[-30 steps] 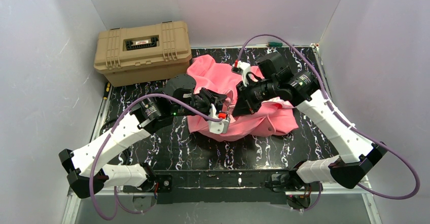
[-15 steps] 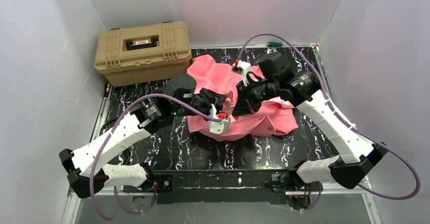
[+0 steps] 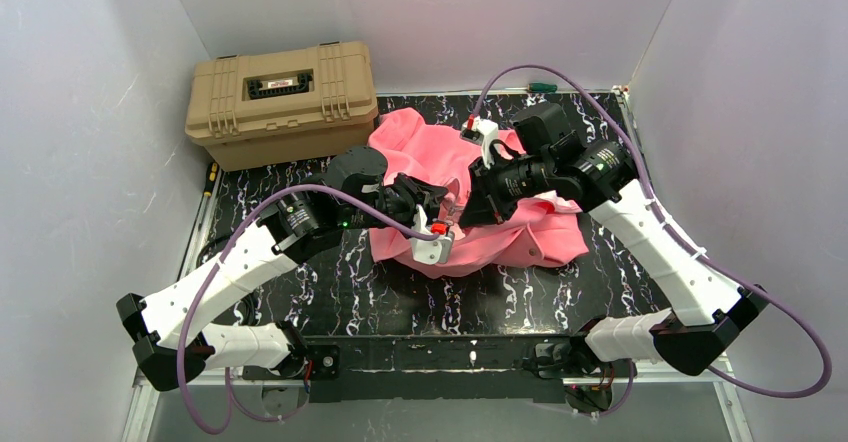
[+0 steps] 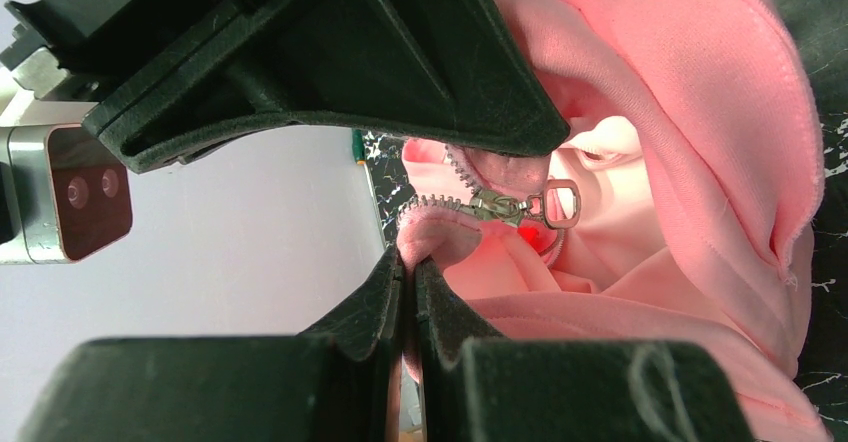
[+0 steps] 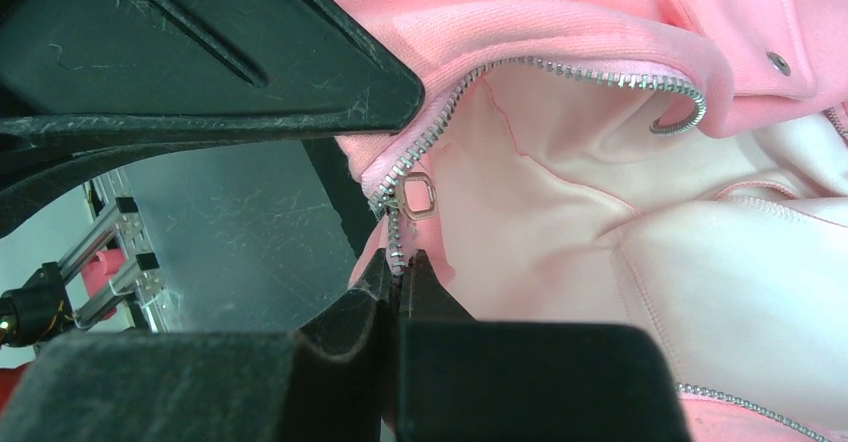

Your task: Zip up the jacket

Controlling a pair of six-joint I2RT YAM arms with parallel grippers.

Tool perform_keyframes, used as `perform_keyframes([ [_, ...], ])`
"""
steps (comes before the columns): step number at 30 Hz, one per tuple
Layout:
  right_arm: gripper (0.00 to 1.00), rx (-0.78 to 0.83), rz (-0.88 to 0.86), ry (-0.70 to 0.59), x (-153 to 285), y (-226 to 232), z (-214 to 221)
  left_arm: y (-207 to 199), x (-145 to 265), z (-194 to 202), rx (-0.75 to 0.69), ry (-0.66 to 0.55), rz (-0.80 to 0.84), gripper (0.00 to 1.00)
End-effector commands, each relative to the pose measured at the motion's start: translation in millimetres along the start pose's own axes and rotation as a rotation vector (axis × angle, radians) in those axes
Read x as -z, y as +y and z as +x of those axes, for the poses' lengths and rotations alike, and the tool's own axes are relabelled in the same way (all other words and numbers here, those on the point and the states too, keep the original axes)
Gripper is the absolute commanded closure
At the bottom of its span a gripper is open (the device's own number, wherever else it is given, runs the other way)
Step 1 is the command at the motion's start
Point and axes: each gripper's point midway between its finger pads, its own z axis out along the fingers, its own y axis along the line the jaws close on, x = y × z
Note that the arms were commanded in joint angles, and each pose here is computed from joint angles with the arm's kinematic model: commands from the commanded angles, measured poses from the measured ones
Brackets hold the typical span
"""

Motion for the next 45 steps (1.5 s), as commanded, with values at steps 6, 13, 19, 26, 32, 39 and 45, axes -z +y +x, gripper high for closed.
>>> perform_keyframes([
  [6, 0.99, 0.052, -0.004, -0.123, 24, 14, -27, -1, 3, -10, -0.029, -0.040, 0.011, 1.00],
  [13, 0.99, 0.022, -0.001, -0.151, 22, 12, -32, -4, 2, -11, -0.044, -0.044, 0.024, 1.00],
  [19, 0.99, 0.017, -0.030, -0.176, 23, 17, -37, -8, 1, -11, -0.047, -0.046, 0.039, 1.00],
  [26, 0.99, -0.071, -0.055, -0.122, 9, 13, -26, -9, 0, -12, -0.054, -0.048, 0.042, 1.00],
  [32, 0.99, -0.089, -0.035, -0.085, 5, 7, -20, -10, 1, -14, -0.055, -0.057, 0.045, 1.00],
  [39, 0.99, -0.034, -0.042, -0.086, 12, 9, -28, -20, 3, -15, -0.080, -0.070, 0.086, 1.00],
  [45, 0.99, -0.015, -0.080, -0.102, 15, 16, -36, -31, 4, -14, -0.092, -0.072, 0.135, 1.00],
])
